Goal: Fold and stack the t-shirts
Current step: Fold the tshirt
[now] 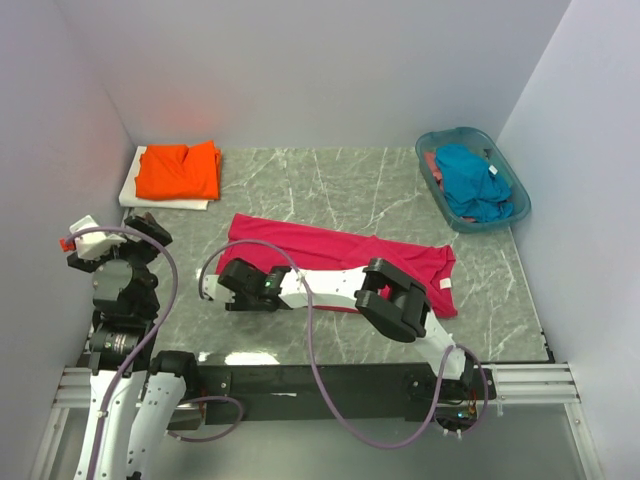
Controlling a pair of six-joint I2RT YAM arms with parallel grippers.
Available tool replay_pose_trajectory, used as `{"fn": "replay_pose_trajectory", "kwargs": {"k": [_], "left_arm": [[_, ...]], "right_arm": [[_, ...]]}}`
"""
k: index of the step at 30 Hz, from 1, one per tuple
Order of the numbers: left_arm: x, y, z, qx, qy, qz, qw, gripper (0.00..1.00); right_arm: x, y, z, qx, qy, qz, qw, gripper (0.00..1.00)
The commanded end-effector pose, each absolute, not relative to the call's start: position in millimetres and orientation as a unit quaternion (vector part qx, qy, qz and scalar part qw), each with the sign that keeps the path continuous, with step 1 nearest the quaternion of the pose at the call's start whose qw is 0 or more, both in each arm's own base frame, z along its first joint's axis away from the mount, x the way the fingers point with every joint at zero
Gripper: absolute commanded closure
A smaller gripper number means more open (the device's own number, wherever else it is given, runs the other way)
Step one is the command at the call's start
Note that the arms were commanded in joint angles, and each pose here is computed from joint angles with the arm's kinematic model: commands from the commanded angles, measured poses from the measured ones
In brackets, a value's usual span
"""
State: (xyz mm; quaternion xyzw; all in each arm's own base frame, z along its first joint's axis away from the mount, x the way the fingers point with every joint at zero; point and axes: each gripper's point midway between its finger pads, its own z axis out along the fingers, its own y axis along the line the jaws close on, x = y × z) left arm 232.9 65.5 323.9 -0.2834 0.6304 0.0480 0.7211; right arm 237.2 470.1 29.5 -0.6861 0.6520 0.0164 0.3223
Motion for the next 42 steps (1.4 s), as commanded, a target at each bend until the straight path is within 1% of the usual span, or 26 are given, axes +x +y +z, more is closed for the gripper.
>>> {"fn": "replay_pose_trajectory", "kwargs": {"k": [1,3,4,7,8,9,11,12,14,15,19,27,31,32,33,34,35,36,38,40,41,42], "left_arm": [[235,63,331,-0.273,0.624,0.042,0.731,0.00],[235,62,331,-0.271,0.625,0.041,0.731,0.01],[236,61,332,-0.271,0.625,0.040,0.731,0.01],[236,62,331,-0.273,0.626,0.041,0.729,0.01],[236,62,330,-0.273,0.626,0.041,0.729,0.01],[236,62,330,-0.272,0.626,0.041,0.730,0.01],[236,61,330,-0.271,0.627,0.040,0.729,0.01],[237,60,330,-0.269,0.628,0.038,0.730,0.01],[238,59,330,-0.267,0.628,0.036,0.730,0.01],[238,59,330,-0.266,0.629,0.036,0.730,0.01],[239,59,329,-0.266,0.630,0.036,0.728,0.01],[240,57,328,-0.262,0.632,0.034,0.729,0.00],[240,56,329,-0.258,0.631,0.030,0.731,0.00],[239,56,331,-0.257,0.629,0.029,0.733,0.01],[239,56,331,-0.257,0.629,0.029,0.734,0.01],[239,54,331,-0.254,0.629,0.026,0.734,0.01],[240,51,332,-0.248,0.630,0.018,0.736,0.01],[241,48,334,-0.242,0.629,0.011,0.739,0.00],[246,39,333,-0.222,0.633,-0.005,0.742,0.00],[254,21,336,-0.186,0.640,-0.041,0.744,0.00],[258,14,336,-0.171,0.645,-0.056,0.743,0.00],[267,-3,332,-0.140,0.660,-0.086,0.733,0.00]], "right_arm": [[244,466,18,-0.681,0.659,-0.006,0.318,0.52],[243,462,14,-0.683,0.661,-0.007,0.310,0.58],[241,463,12,-0.686,0.660,-0.004,0.307,0.65],[239,461,9,-0.690,0.659,-0.001,0.300,0.76],[237,462,9,-0.691,0.658,0.005,0.297,0.79],[236,462,8,-0.692,0.659,0.007,0.294,0.85],[233,464,9,-0.695,0.656,0.014,0.293,0.89],[232,465,10,-0.695,0.657,0.019,0.293,0.93],[227,469,14,-0.698,0.654,0.032,0.291,0.95],[225,470,16,-0.698,0.653,0.036,0.291,0.99],[204,486,27,-0.710,0.636,0.061,0.296,1.00],[139,520,37,-0.743,0.596,0.104,0.286,1.00],[124,525,44,-0.746,0.591,0.122,0.282,1.00],[123,525,45,-0.743,0.594,0.124,0.282,0.92],[127,524,48,-0.741,0.596,0.121,0.285,0.81],[132,521,57,-0.737,0.598,0.119,0.292,0.68],[139,518,64,-0.733,0.600,0.117,0.299,0.50],[156,510,72,-0.722,0.610,0.114,0.305,0.44],[171,491,98,-0.716,0.612,0.122,0.313,0.35],[194,460,125,-0.708,0.617,0.141,0.313,0.34],[190,444,130,-0.729,0.598,0.159,0.293,0.33],[194,430,137,-0.731,0.595,0.165,0.291,0.32]]}}
